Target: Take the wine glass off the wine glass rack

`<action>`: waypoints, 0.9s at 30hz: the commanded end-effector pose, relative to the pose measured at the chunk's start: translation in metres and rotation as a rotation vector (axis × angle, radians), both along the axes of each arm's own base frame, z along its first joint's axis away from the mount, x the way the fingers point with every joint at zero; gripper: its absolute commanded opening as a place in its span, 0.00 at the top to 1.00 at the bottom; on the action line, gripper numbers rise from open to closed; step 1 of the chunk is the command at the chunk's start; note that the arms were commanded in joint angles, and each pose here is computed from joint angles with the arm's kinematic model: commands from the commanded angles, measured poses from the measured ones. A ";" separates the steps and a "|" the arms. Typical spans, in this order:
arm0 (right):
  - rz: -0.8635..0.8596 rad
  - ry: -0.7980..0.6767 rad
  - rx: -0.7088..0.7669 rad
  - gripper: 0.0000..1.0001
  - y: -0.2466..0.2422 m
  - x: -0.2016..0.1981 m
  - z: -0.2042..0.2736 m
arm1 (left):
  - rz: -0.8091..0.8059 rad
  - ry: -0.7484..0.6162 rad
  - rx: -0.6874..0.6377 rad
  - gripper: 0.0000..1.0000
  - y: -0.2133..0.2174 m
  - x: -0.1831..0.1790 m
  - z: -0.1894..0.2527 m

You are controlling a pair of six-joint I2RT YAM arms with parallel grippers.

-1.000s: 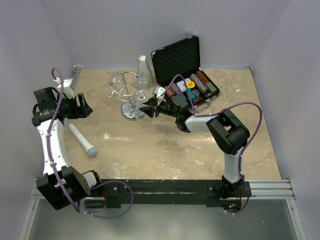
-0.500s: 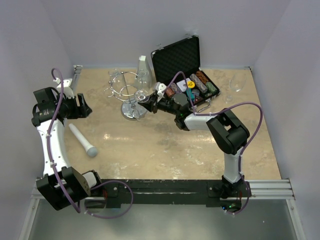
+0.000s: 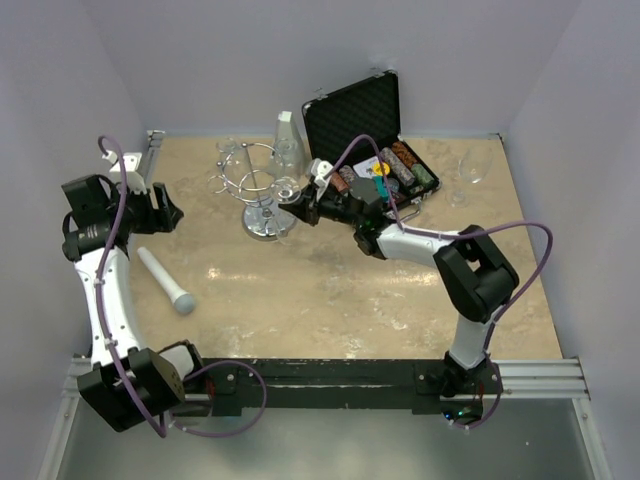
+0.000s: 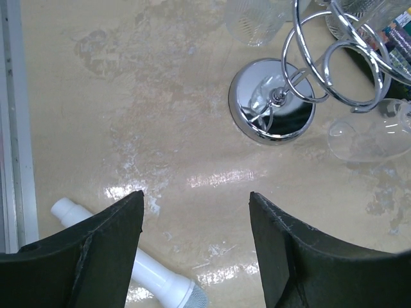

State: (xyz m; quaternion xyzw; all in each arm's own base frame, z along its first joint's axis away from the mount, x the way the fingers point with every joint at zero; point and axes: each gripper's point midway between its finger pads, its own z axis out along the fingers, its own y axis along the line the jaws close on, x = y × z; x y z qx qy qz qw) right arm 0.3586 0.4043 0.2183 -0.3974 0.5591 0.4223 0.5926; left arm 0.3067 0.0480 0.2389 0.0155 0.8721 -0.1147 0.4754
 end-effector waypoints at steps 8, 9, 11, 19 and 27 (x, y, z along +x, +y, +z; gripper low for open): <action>-0.004 -0.105 -0.015 1.00 -0.009 -0.013 0.043 | -0.088 -0.139 0.048 0.29 -0.013 -0.005 0.024; 0.000 -0.104 -0.020 1.00 -0.009 -0.015 0.043 | -0.094 -0.154 0.062 0.29 -0.013 -0.006 0.027; 0.002 -0.098 -0.033 1.00 -0.011 -0.018 0.043 | -0.110 -0.182 0.088 0.29 -0.014 -0.007 0.033; 0.032 -0.036 -0.102 1.00 -0.030 -0.047 0.056 | -0.215 -0.347 0.197 0.29 -0.028 -0.015 0.073; -0.027 0.130 -0.162 1.00 -0.056 -0.058 0.093 | -0.520 -0.679 0.463 0.29 -0.089 -0.023 0.156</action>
